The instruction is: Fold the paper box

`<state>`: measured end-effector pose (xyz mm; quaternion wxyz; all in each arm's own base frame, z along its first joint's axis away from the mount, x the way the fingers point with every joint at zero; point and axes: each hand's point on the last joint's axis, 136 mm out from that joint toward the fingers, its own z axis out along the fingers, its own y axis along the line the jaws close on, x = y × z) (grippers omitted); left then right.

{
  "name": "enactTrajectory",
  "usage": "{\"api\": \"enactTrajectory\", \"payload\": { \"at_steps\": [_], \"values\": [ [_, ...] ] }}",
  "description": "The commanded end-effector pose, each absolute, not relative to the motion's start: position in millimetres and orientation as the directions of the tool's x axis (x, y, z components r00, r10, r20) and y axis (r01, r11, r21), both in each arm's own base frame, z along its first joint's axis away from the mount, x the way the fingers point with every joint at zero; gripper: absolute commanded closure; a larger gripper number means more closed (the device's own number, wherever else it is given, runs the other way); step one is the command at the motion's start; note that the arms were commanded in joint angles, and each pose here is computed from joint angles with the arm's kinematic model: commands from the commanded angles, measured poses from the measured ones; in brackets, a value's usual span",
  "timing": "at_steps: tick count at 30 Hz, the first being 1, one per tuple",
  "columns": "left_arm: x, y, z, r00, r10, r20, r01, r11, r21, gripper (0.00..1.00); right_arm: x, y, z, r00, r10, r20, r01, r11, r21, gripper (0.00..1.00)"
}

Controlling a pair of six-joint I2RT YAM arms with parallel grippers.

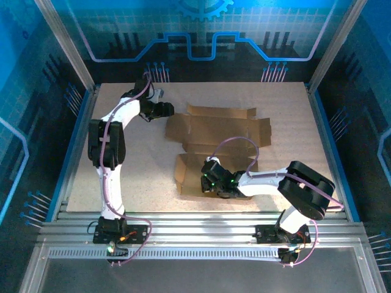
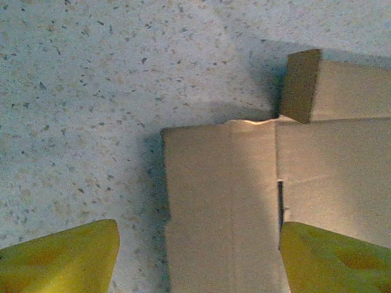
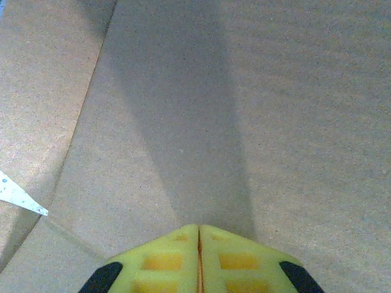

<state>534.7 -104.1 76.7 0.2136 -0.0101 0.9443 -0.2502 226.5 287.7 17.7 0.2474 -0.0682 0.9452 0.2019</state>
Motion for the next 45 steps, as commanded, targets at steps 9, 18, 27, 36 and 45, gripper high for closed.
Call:
{"api": "enactTrajectory", "payload": {
  "at_steps": [9, 18, 27, 36, 45],
  "values": [
    [546.4, -125.6, 61.4, -0.962, -0.072, -0.263, 0.129, 0.731, -0.671, 0.32, 202.7, 269.9, -6.3, -0.902, -0.094, -0.421, -0.235, 0.926, 0.297, 0.91],
    [547.7, -138.7, 55.3, -0.977, -0.057, -0.207, 0.118, 0.662, -0.740, 0.60, 203.3, 272.3, -7.3, -0.904, -0.102, -0.414, -0.238, 0.927, 0.291, 0.91],
    [534.9, -153.3, 76.7, -0.959, 0.032, -0.281, 0.234, 0.647, -0.726, 0.92, 205.5, 280.4, -8.0, -0.906, -0.113, -0.407, -0.247, 0.923, 0.294, 0.91],
    [516.2, -161.0, 117.5, -0.858, 0.036, -0.512, 0.383, 0.710, -0.592, 1.00, 212.1, 281.7, 2.8, -0.896, -0.081, -0.436, -0.222, 0.933, 0.283, 0.93],
    [469.2, -177.0, 134.6, -0.724, 0.106, -0.682, 0.493, 0.771, -0.403, 1.00, 214.9, 282.0, -0.2, -0.891, -0.059, -0.450, -0.201, 0.940, 0.275, 0.94]
  ]
}}
